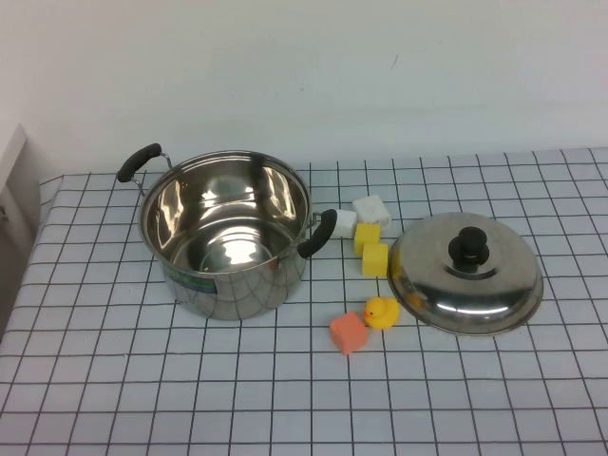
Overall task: Cover the pot
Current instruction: Pick up the pot lid
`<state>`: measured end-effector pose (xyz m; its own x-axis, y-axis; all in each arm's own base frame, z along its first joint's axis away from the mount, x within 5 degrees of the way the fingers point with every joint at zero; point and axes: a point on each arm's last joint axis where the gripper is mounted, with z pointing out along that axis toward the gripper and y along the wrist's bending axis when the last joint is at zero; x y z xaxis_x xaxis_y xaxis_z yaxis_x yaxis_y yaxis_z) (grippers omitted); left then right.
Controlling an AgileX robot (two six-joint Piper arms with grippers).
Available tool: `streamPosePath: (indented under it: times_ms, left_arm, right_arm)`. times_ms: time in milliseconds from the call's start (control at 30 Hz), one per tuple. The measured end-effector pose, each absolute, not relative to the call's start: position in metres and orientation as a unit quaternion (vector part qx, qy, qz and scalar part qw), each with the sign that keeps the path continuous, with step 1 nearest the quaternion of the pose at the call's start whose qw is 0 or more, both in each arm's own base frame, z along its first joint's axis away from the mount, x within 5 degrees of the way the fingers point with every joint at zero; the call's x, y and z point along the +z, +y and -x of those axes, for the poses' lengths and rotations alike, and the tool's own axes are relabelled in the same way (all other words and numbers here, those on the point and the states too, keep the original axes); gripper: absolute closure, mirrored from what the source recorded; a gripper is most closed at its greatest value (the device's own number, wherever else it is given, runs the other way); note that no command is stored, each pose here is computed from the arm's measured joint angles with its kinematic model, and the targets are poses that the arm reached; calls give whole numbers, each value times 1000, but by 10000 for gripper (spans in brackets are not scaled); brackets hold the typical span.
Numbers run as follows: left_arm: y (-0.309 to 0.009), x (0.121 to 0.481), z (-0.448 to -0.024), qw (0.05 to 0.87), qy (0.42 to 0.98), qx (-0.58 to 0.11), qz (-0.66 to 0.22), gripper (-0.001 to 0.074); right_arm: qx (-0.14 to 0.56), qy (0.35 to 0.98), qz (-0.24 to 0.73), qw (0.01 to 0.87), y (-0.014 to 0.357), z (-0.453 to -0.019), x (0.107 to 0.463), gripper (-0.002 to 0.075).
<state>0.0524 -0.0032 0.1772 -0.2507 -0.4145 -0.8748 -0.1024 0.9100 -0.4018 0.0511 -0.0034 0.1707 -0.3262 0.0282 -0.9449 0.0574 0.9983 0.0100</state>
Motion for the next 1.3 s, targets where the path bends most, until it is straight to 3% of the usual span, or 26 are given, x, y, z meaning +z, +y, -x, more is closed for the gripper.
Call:
streamPosePath:
  times_ms: [1167, 1300]
  left_arm:
    - [-3, 177, -52, 589, 779, -133, 167, 738]
    - [-3, 177, -52, 589, 779, -133, 167, 738]
  right_arm:
    - [-1, 818, -33, 575, -2, -51, 171, 728]
    - [7, 822, -33, 569, -1, -43, 198, 728]
